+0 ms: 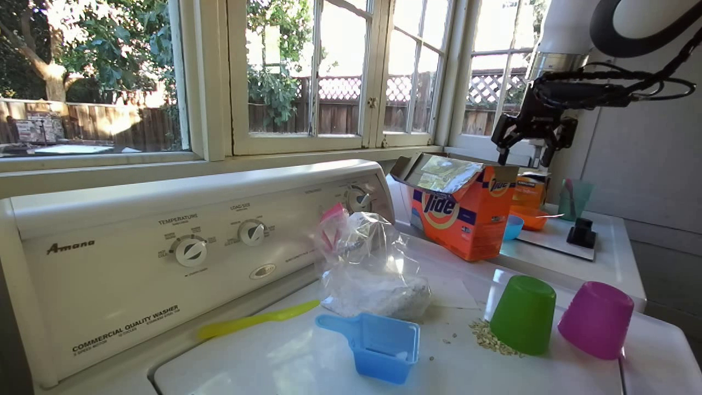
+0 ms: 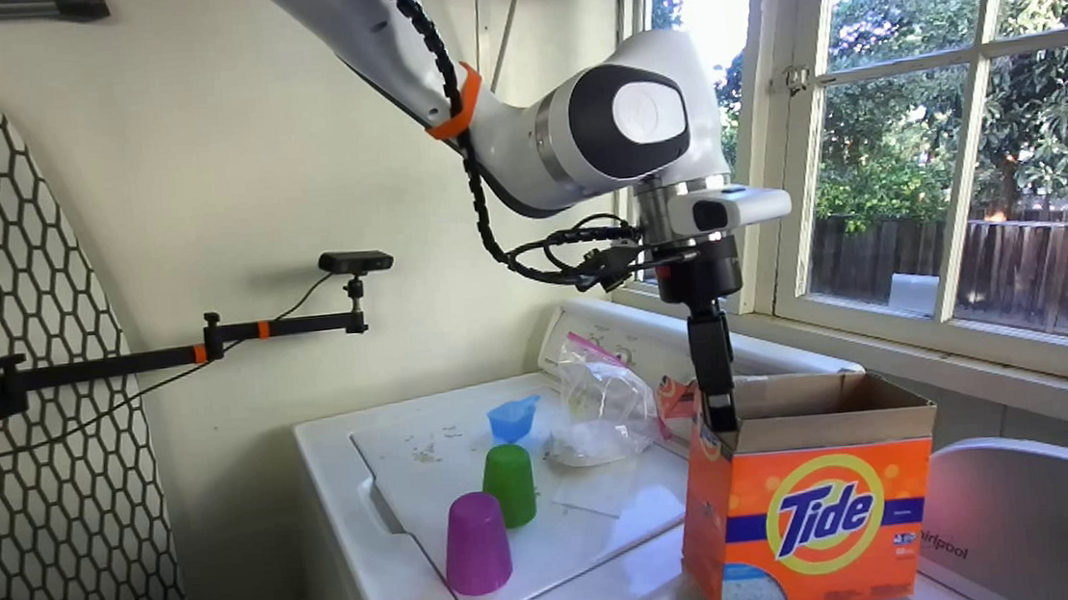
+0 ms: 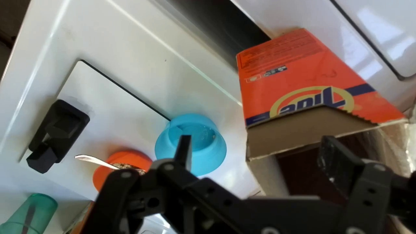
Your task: Move the box of Tide to the left machine then put the blue measuring cup in the box.
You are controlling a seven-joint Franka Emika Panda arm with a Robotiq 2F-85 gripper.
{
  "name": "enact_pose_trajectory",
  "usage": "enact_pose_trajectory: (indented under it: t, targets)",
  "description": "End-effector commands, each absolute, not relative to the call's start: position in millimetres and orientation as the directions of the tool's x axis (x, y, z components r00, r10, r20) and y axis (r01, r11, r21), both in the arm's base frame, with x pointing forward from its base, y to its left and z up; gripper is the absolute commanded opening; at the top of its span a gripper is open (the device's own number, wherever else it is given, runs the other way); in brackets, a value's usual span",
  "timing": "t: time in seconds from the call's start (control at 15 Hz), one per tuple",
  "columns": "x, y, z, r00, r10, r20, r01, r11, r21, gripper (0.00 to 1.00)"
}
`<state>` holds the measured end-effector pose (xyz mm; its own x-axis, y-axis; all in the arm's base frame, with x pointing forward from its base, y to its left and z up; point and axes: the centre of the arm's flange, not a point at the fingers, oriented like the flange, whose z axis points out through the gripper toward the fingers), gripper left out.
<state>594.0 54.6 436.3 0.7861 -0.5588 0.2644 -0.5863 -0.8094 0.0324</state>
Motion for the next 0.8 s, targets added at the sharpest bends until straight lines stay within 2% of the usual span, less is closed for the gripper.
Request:
enact_pose_trajectory:
  t: [0.0, 0.67, 0.73]
  targets:
    - [579, 40, 436, 0.732, -0.613, 0.296, -0.637, -0.770, -0.017, 1.00]
    - [603, 42, 410, 0.687, -0.636, 0.351, -0.666, -0.744, -0.044, 1.00]
    - [606, 44, 407, 0.693, -0.632, 0.347, -0.661, -0.749, -0.043, 0.91]
